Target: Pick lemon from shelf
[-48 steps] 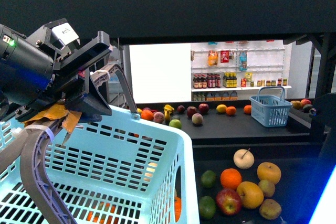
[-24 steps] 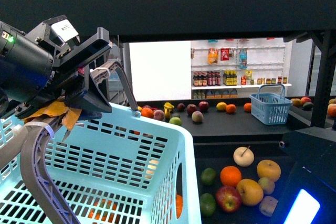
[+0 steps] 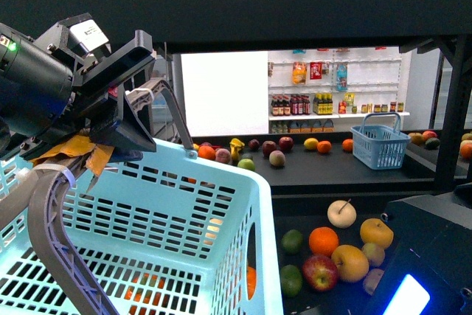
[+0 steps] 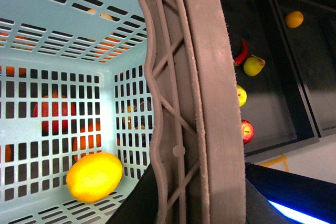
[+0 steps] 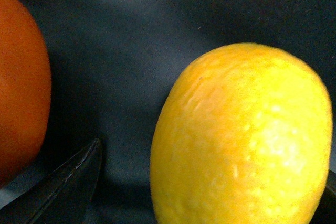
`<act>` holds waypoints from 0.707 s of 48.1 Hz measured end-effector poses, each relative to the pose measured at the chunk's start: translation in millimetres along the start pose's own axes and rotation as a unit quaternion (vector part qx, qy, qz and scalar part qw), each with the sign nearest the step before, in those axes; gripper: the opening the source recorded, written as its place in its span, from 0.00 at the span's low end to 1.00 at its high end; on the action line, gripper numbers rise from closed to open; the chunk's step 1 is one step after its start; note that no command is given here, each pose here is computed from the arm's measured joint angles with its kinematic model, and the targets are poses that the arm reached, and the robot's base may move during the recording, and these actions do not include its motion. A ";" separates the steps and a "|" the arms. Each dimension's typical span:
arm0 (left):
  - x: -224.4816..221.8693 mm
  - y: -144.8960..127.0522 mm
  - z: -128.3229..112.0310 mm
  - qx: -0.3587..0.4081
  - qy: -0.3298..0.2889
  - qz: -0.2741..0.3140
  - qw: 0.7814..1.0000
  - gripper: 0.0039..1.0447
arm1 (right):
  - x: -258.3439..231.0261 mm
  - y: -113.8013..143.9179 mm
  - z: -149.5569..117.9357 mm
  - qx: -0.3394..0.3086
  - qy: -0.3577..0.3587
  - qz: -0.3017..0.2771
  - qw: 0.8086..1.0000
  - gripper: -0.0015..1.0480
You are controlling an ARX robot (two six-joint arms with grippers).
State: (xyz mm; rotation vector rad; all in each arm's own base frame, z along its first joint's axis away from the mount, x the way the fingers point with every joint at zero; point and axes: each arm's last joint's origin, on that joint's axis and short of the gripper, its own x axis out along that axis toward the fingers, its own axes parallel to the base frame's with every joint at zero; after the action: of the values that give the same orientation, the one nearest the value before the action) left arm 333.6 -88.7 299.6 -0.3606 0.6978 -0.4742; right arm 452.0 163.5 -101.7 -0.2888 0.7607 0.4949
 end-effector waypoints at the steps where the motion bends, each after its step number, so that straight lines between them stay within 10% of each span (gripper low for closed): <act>1: 0.0 0.0 0.0 0.000 0.000 0.000 1.000 0.16 | 0.4 -0.1 0.1 0.000 0.000 0.000 1.000 0.72; 10: 0.0 0.0 0.0 0.000 0.000 0.000 1.000 0.16 | 0.5 -3.6 -0.4 0.003 -0.001 -0.004 1.000 0.52; 34: 0.0 0.0 0.0 0.000 0.000 0.000 1.000 0.16 | -60.7 -69.3 18.2 0.041 -0.024 -0.061 0.997 0.52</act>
State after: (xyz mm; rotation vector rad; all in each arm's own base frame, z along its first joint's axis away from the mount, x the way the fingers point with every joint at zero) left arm 333.6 -88.7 299.6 -0.3607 0.6978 -0.4746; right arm 461.4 92.8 -40.5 -0.2438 0.7099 0.3522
